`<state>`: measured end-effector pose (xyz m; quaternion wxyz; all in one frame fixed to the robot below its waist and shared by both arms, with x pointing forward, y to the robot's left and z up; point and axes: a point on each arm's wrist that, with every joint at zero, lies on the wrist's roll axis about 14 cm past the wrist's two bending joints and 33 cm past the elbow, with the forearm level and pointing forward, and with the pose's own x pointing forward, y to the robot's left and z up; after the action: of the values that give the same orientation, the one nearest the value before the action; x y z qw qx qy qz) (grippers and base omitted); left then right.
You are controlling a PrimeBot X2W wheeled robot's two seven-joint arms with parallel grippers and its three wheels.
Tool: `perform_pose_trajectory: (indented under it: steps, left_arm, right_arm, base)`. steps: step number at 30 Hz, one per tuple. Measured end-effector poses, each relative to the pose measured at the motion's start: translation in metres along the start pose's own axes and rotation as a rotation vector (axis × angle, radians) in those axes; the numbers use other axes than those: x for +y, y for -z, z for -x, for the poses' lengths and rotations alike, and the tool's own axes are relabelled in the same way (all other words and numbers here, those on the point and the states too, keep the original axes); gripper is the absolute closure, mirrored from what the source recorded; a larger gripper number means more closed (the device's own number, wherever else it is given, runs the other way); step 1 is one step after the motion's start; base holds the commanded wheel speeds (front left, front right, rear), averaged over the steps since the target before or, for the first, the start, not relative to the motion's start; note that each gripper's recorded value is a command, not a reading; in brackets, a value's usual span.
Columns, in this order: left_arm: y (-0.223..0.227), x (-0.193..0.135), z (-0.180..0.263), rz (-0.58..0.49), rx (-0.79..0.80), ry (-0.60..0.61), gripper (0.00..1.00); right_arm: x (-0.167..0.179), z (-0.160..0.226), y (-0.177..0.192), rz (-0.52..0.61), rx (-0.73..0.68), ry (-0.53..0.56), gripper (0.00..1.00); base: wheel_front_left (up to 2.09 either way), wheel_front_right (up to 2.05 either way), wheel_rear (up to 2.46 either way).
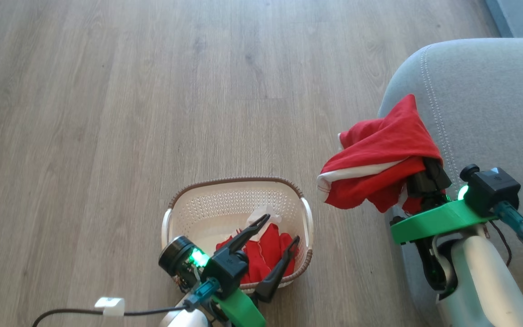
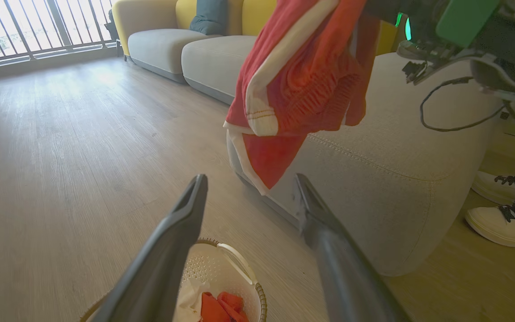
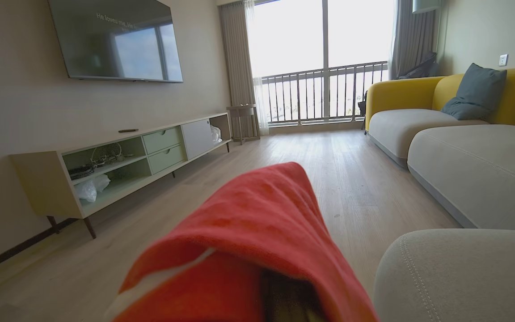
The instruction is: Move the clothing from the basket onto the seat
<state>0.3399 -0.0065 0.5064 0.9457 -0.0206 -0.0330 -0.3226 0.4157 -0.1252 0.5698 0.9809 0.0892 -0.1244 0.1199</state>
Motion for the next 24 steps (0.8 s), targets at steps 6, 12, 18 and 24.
perform_pose_trajectory:
  steps: [6,12,18,24]
  left_arm:
    - [0.001,-0.004,-0.001,0.0,0.004,0.015,0.0]
    - [0.004,-0.012,-0.007,0.015,0.008,0.047,0.0]
    - [0.005,-0.032,-0.016,0.027,0.007,0.12,0.0]
    - [0.008,-0.062,-0.03,0.049,0.008,0.236,0.0]
  right_arm:
    - [-0.002,0.002,-0.003,0.004,-0.005,0.007,1.0]
    - [-0.01,0.008,-0.003,0.018,-0.001,0.03,1.0]
    - [-0.029,0.019,-0.011,0.044,-0.012,0.085,1.0]
    - [-0.064,0.042,-0.024,0.085,-0.028,0.195,1.0]
  base:
    - [0.0,0.0,0.0]
    - [0.0,0.0,0.0]
    - [0.0,0.0,0.0]
    - [0.0,0.0,0.0]
